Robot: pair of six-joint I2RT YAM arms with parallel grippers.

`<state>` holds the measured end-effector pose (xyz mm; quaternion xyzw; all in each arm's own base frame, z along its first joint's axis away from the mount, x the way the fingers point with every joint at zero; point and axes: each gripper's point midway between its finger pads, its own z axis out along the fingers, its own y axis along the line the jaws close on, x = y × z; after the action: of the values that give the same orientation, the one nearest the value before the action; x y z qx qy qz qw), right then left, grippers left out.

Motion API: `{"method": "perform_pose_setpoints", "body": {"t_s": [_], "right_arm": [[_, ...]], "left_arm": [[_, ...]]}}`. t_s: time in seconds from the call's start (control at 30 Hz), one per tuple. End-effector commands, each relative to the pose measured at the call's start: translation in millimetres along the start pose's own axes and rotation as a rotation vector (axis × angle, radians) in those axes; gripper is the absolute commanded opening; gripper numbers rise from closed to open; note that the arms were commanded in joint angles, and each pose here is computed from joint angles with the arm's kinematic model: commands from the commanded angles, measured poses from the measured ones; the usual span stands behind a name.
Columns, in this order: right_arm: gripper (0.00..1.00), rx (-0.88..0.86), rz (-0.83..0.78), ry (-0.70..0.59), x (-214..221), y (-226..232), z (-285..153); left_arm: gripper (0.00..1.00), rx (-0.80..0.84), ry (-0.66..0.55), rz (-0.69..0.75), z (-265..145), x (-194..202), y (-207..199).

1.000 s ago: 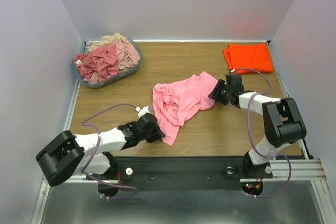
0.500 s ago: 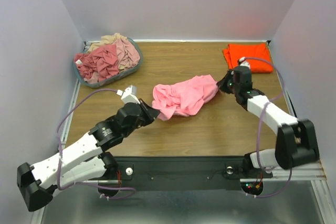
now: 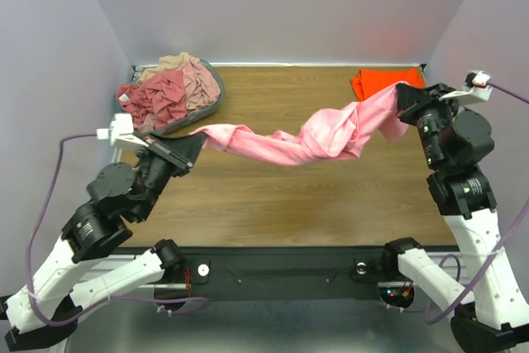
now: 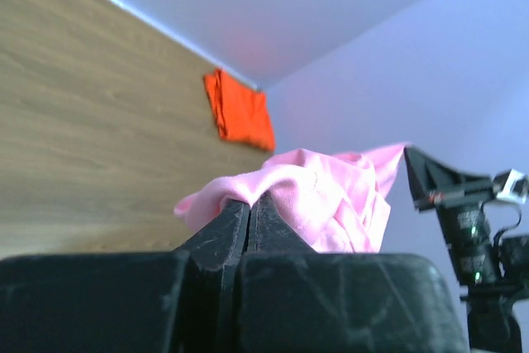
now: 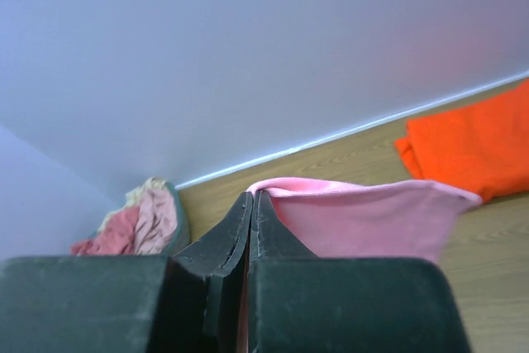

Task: Fold and stack the t-shirts
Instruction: Flatten the tshirt out

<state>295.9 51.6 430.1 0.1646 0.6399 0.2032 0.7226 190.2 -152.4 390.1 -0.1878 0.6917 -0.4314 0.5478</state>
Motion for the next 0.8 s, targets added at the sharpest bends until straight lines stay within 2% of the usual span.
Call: {"method": "perform_pose_setpoints", "body": {"t_s": [0.0,0.2,0.43,0.6,0.77], "right_arm": [[0.00,0.200,-0.047,-0.014,-17.0,-30.4,-8.6],[0.00,0.348,-0.049,0.102,28.4,-65.9,-7.4],[0.00,0.337,-0.040,0.336,103.9,-80.7,-16.0],[0.00,0.343,-0.055,0.291,83.2,-77.5,-20.3],[0.01,0.308,-0.066,0.223,49.7,-62.9,-22.0]], "left_arm": [[0.00,-0.094,-0.162,0.014,-11.8,-44.2,9.6],[0.00,-0.338,-0.261,-0.003,-8.8,-40.4,69.4],[0.00,-0.429,-0.202,0.010,4.2,-3.6,103.8],[0.00,-0.429,-0.200,0.015,4.6,-6.2,99.8],[0.00,-0.344,-0.247,-0.004,-1.7,-32.9,70.8]]}}
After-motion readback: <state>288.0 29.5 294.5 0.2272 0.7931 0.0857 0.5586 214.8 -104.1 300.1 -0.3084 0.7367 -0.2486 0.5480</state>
